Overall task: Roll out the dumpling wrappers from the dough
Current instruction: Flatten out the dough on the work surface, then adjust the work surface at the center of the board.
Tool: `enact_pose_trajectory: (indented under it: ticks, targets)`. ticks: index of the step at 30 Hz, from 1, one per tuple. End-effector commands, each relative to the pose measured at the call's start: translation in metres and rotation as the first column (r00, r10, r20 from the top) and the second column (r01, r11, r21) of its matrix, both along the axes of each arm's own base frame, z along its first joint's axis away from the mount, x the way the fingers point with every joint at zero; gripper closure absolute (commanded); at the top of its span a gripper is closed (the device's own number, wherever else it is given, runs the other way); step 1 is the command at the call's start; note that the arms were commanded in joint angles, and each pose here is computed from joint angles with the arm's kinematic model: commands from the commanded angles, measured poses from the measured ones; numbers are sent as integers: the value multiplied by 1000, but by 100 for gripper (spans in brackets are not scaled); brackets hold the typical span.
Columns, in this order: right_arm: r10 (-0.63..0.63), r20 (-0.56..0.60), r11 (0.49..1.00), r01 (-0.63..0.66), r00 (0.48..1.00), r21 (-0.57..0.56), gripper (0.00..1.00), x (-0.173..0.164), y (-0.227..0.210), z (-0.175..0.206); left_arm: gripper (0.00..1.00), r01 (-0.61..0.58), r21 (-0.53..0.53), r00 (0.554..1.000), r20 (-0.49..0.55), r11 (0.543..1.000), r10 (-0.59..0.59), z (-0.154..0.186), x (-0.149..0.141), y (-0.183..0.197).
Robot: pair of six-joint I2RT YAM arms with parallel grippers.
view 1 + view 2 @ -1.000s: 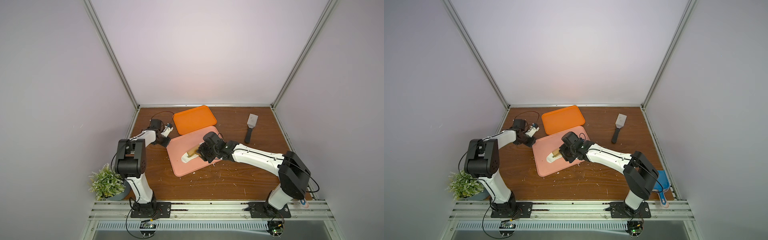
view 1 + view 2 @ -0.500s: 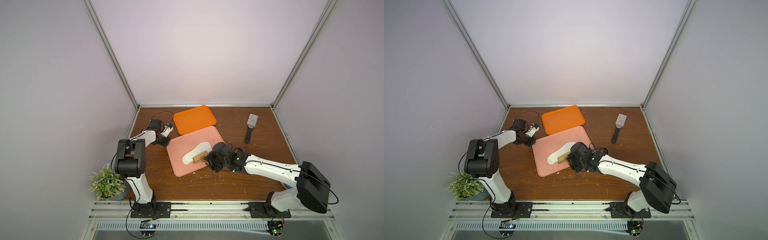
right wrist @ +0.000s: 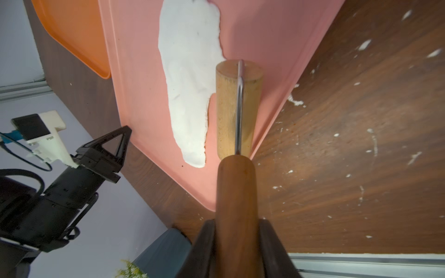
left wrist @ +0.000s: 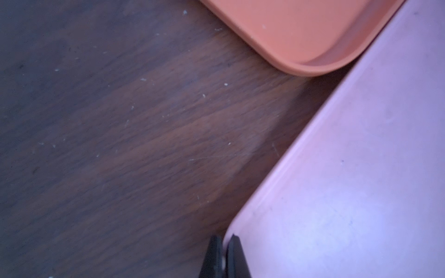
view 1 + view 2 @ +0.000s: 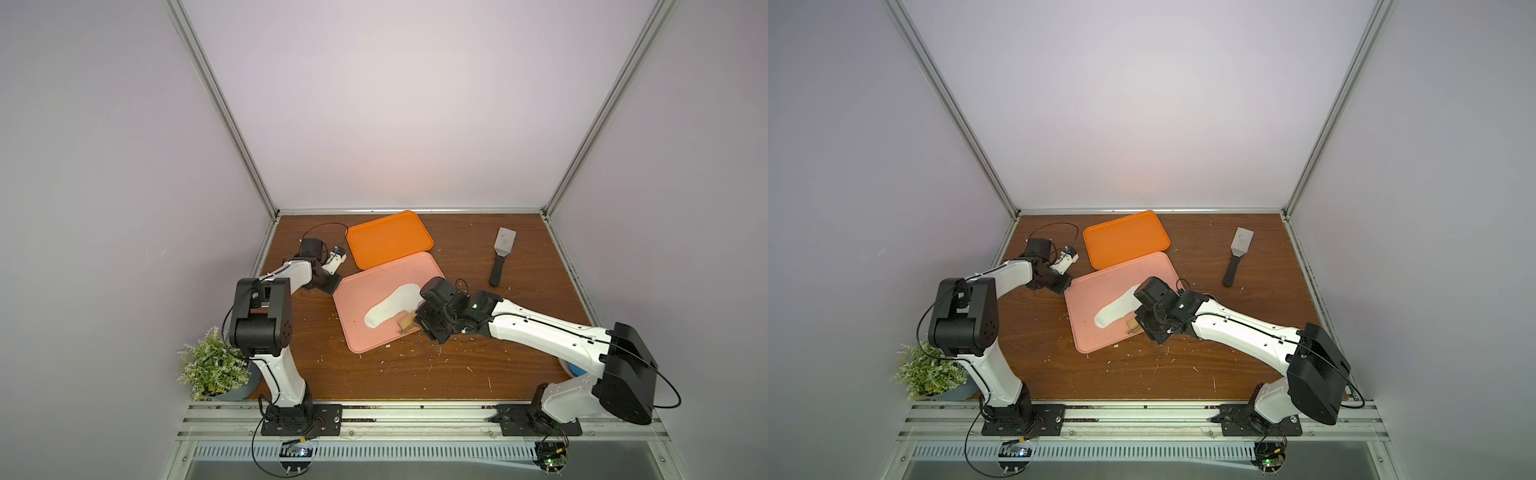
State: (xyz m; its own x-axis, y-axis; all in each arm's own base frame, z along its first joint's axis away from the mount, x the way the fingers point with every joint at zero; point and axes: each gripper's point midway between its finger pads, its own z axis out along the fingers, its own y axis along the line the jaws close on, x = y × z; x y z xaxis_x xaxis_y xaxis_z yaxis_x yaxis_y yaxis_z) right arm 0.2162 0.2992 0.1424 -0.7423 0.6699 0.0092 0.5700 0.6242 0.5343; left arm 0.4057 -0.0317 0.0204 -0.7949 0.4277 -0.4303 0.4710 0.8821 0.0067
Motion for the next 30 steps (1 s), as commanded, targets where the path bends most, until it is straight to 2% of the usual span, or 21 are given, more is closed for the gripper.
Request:
enact_pose_trajectory:
  ticks: [1,4,10,13,17,24,30]
  targets:
    - [-2,206,1000,8,979,-30,100,22,-18,53,100,-3,59,955,-297,998,20,-71,-68,8]
    - [-11,325,999,-2,946,41,100,40,-19,88,100,7,54,954,-301,998,10,-71,-70,7]
    - [-72,441,995,95,895,-31,100,60,-72,120,100,68,47,946,-321,997,-50,-74,-79,-2]
    - [-121,468,987,158,875,-40,100,61,-105,119,100,100,50,944,-322,994,-79,-73,-82,-8]
    - [-129,493,982,180,860,-57,100,58,-134,116,100,143,52,936,-332,988,-118,-74,-85,-16]
    - [-77,475,985,141,876,-101,100,54,-150,98,100,229,35,916,-346,973,-203,-70,-90,-33]
    - [-93,479,982,159,873,-100,100,54,-162,91,100,285,17,897,-355,958,-261,-68,-93,-40]
